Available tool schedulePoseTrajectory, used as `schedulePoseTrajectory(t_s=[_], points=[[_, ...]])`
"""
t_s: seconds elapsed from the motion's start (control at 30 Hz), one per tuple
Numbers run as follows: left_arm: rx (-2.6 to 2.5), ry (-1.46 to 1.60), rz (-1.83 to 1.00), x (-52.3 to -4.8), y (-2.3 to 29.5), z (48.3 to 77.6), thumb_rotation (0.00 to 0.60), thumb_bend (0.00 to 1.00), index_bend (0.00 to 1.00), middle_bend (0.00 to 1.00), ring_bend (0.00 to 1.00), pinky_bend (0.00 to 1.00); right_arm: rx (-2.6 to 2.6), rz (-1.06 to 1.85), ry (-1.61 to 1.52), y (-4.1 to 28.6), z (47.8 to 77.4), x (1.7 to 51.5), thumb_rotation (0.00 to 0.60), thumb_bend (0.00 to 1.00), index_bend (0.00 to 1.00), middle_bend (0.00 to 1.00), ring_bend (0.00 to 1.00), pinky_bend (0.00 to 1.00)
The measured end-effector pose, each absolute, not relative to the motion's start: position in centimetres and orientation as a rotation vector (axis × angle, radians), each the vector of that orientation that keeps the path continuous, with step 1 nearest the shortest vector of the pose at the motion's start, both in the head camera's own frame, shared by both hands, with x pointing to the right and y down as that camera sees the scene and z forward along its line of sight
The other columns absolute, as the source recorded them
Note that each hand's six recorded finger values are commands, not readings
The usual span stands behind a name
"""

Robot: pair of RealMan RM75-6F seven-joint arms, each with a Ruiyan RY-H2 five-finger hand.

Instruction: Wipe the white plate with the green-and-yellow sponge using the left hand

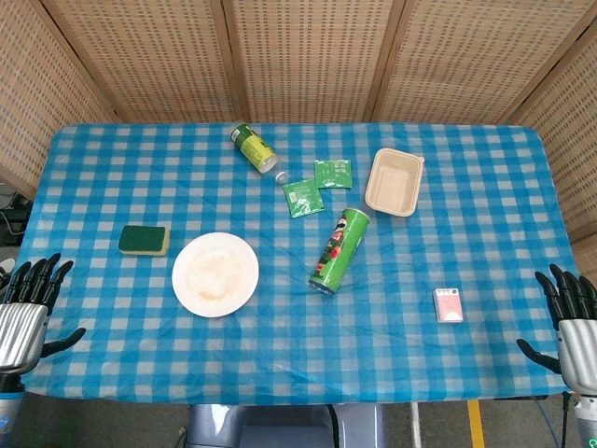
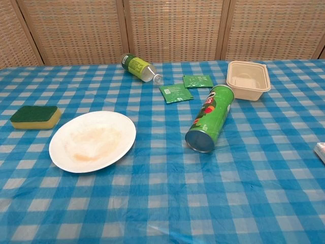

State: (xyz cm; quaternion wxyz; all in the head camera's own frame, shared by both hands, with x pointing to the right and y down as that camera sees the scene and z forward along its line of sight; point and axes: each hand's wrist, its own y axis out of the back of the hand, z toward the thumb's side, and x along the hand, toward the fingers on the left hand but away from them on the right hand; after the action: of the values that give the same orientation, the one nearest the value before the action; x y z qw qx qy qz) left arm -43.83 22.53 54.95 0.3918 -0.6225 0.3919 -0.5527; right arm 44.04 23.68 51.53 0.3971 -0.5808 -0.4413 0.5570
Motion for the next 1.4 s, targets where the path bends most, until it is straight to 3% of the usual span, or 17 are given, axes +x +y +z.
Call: schedulePoseTrajectory(t_s=[0.23, 0.43, 0.67, 0.83, 1.17, 1.4], points=[[-1.589, 0.975, -1.416, -43.7, 22.1, 55.8, 0.6, 0.0, 0.0, 0.0, 0.0, 0.0, -1.486, 1.424, -1.121, 23.6, 51.8, 44.1, 0.6, 0.0, 0.01, 0.0, 0.0, 0.0], [-1.606, 0.877, -1.433, -42.7, 19.3, 58.3, 0.6, 0.0, 0.0, 0.0, 0.0, 0.02, -1.488, 1.452, -1.117, 23.3, 52.4, 44.4, 0.6, 0.0, 0.01, 0.0, 0.0, 0.0], [-1.61, 0.696, -1.409, -39.2, 12.9, 62.2, 0.6, 0.02, 0.01, 0.0, 0.07, 0.18, -1.467, 1.492, -1.134, 22.8, 52.9, 45.3, 0.6, 0.0, 0.02, 0.0, 0.0, 0.0], [-1.568, 0.571, -1.443, -38.1, 9.8, 65.8, 0.6, 0.04, 0.04, 0.01, 0.11, 0.23, -1.45, 1.516, -1.146, 22.6, 53.0, 45.9, 0.6, 0.0, 0.02, 0.0, 0.0, 0.0], [-1.547, 0.44, -1.551, -37.0, 6.8, 72.7, 0.6, 0.14, 0.12, 0.09, 0.19, 0.25, -1.434, 1.574, -1.145, 22.5, 53.8, 46.8, 0.6, 0.0, 0.02, 0.0, 0.0, 0.0], [-1.588, 0.458, -1.576, -36.9, 6.2, 75.0, 0.6, 0.2, 0.16, 0.12, 0.22, 0.25, -1.429, 1.59, -1.144, 22.5, 54.1, 47.0, 0.6, 0.0, 0.02, 0.0, 0.0, 0.0]])
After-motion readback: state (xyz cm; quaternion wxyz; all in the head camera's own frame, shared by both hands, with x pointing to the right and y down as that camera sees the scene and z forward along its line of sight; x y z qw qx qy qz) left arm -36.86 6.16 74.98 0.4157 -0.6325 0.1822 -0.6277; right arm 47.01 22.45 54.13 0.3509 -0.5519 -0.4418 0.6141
